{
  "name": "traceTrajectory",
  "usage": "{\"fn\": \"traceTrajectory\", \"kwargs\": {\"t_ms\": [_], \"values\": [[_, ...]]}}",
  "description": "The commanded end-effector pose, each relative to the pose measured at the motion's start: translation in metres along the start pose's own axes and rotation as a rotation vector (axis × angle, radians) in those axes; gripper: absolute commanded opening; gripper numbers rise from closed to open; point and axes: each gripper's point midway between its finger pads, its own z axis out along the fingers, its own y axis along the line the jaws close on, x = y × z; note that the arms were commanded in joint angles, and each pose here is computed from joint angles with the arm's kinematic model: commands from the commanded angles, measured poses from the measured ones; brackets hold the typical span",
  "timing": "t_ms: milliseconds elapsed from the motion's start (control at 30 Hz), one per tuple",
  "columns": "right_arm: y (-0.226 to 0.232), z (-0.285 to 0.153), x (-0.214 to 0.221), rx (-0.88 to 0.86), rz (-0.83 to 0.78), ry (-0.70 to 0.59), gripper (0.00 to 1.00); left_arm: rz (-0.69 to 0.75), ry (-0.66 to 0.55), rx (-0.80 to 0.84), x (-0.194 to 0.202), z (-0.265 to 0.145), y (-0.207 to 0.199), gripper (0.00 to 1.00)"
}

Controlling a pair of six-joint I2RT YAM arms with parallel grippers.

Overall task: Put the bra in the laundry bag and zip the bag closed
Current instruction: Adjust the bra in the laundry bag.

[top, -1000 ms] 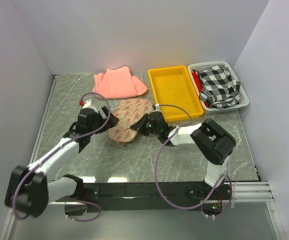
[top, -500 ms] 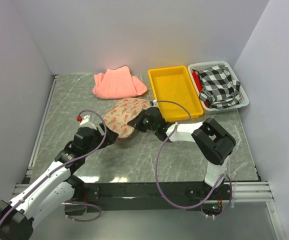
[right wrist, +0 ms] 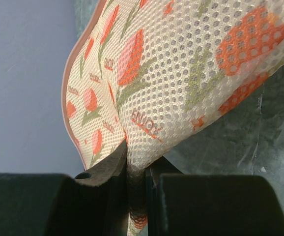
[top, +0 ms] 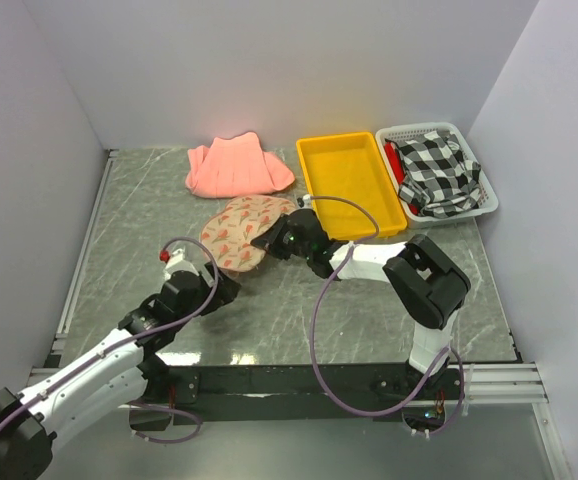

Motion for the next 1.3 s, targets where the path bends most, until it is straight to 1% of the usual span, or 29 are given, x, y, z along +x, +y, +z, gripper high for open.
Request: {"fn": "traceTrajectory", "kwargs": {"t_ms": [0, 33, 133, 233, 367, 633, 867, 967, 1100, 1200, 1267], "values": [[0.040, -0.012, -0.020, -0.110, -0.004, -0.055, 0.00, -0.046, -0.139, -0.070, -0.025, 0.003, 0.006, 0.90], [0.042, -0.014, -0.022, -0.118, 0.000, -0.059, 0.00, -0.056, -0.173, -0.087, -0.031, 0.005, 0.008, 0.91], [0.043, -0.016, -0.022, -0.123, 0.000, -0.058, 0.00, -0.084, -0.213, -0.138, -0.036, 0.009, 0.017, 0.91], [0.047, -0.020, -0.021, -0.139, 0.004, -0.056, 0.00, -0.087, -0.230, -0.099, -0.038, 0.014, 0.011, 0.91], [0.052, -0.024, -0.023, -0.153, 0.000, -0.059, 0.00, -0.099, -0.241, -0.130, -0.039, 0.020, 0.012, 0.91], [0.049, -0.024, -0.022, -0.149, 0.005, -0.056, 0.00, -0.096, -0.314, -0.084, -0.057, 0.012, 0.001, 0.91], [0.041, -0.022, -0.015, -0.138, 0.013, -0.039, 0.00, -0.081, -0.327, -0.060, -0.062, 0.008, -0.005, 0.92], [0.040, -0.022, -0.014, -0.138, 0.012, -0.034, 0.00, -0.081, -0.337, -0.042, -0.065, 0.009, -0.011, 0.92], [0.040, -0.023, -0.013, -0.138, 0.012, -0.030, 0.00, -0.082, -0.333, -0.046, -0.062, 0.013, -0.009, 0.92], [0.041, -0.023, -0.009, -0.146, 0.015, -0.014, 0.00, -0.087, -0.350, -0.006, -0.066, 0.012, -0.016, 0.93], [0.041, -0.023, -0.007, -0.149, 0.019, -0.006, 0.00, -0.076, -0.353, -0.019, -0.067, 0.014, -0.015, 0.93]]}}
